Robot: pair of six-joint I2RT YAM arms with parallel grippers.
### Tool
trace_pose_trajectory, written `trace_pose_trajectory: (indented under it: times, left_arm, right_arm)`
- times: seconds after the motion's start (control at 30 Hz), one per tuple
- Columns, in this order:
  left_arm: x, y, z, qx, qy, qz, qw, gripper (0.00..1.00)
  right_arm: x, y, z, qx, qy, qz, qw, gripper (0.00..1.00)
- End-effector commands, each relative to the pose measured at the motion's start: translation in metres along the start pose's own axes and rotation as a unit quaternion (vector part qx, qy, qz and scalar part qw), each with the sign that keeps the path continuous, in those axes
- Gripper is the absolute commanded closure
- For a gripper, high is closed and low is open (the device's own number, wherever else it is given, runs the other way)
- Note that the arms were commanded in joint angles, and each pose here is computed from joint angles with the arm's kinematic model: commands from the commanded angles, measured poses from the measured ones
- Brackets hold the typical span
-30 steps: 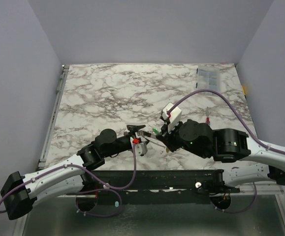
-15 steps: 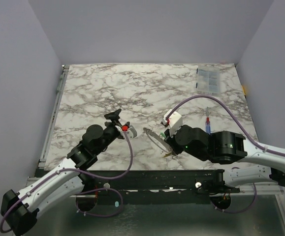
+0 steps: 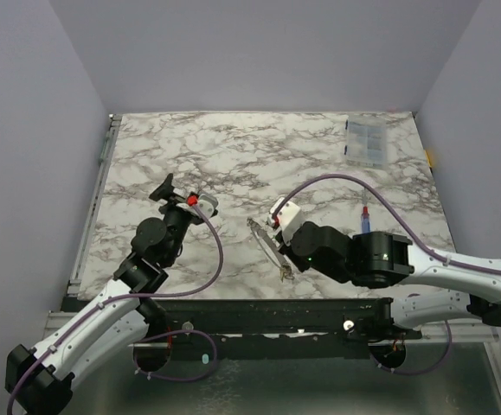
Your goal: Put the keys on the keyring
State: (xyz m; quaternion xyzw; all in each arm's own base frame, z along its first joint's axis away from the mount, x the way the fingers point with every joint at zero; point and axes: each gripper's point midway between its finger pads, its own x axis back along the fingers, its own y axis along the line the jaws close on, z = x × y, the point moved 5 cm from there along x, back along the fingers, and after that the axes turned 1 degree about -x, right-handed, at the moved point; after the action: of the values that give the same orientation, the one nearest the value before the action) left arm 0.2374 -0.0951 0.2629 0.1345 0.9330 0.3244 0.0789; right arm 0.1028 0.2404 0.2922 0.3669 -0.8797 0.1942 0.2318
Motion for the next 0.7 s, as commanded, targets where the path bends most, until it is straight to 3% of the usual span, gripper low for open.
trace_pose_trajectory:
  times: [0.0, 0.37, 0.67]
  left_arm:
    - [0.004, 0.034, 0.001, 0.099, 0.011, -0.13, 0.987, 0.02]
    - [0.007, 0.054, -0.002, 0.192, 0.002, -0.191, 0.963, 0.01]
    - [0.009, 0.058, -0.001, 0.209, 0.003, -0.208, 0.956, 0.01]
  right_arm:
    - [-0.025, 0.006, -0.01, 0.003, -0.027, 0.0, 1.0, 0.99]
    - [-0.124, 0.004, -0.03, -0.041, 0.004, -0.052, 0.998, 0.99]
    - [-0.215, 0.014, -0.063, -0.061, 0.026, -0.1, 0.993, 0.99]
